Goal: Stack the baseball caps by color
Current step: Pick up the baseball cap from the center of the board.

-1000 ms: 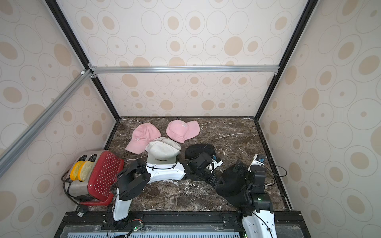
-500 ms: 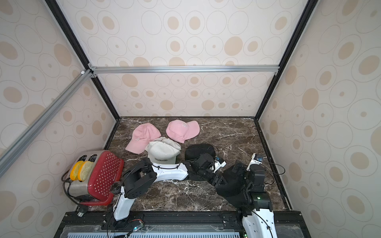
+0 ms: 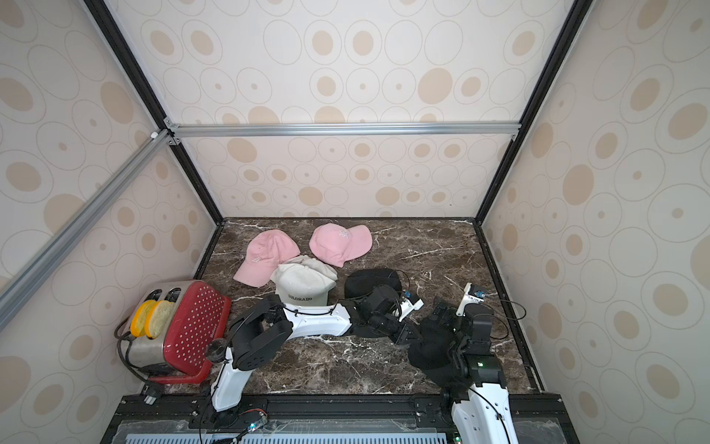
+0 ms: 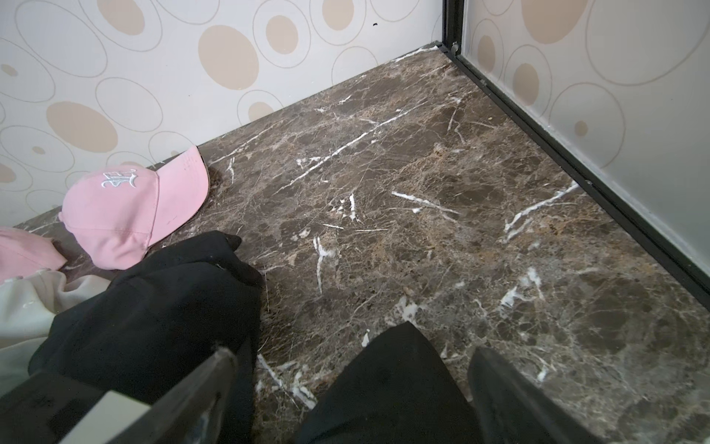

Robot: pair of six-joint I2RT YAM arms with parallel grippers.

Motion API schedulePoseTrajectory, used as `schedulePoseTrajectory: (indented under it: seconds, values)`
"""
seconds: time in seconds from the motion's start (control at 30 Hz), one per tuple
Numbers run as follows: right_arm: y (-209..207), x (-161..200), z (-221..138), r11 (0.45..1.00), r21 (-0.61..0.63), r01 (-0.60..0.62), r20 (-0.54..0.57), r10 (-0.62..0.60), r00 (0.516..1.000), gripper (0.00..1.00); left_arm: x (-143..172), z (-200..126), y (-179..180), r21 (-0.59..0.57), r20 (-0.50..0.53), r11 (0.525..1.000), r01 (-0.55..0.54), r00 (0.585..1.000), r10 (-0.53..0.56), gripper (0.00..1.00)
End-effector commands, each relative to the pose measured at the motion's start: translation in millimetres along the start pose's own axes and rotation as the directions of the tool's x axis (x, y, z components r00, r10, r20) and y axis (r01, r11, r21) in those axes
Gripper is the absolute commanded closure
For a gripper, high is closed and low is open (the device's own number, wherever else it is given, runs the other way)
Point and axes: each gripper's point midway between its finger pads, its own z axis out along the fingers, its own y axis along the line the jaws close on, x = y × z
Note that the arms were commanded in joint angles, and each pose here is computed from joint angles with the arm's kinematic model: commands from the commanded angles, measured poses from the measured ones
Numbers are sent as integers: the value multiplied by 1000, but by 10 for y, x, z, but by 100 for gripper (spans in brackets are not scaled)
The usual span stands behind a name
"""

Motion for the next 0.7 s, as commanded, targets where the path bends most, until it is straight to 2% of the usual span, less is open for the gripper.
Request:
schedulePoseTrajectory:
  seconds: [0.0,0.13,0.33,0.47,0.6,0.67]
  values:
    - [-52,-135,-66,999,46,2,28,-3,1000,0,-195,-21,-31,-4,47,999,-43,998,43,100]
    - [-198,-155,-109,990,131,-43,35,38,999,0,-231,-59,-32,-25,59,998,-52,997,53,100]
    - [-132,-155,-109,994,97,-51,25,49,998,0,-254,-105,-155,16,58,996,-91,994,90,100]
    - [-169,-209,-175,991,122,-50,42,45,998,0,-291,-214,-161,-41,44,987,-156,986,158,100]
    - [34,-298,-243,1000,12,-21,63,20,998,0,-312,-316,-190,-88,-21,970,-225,974,224,100]
    - [73,-342,-276,1000,-5,-22,70,22,997,0,-324,-343,-198,-100,-41,964,-248,969,245,100]
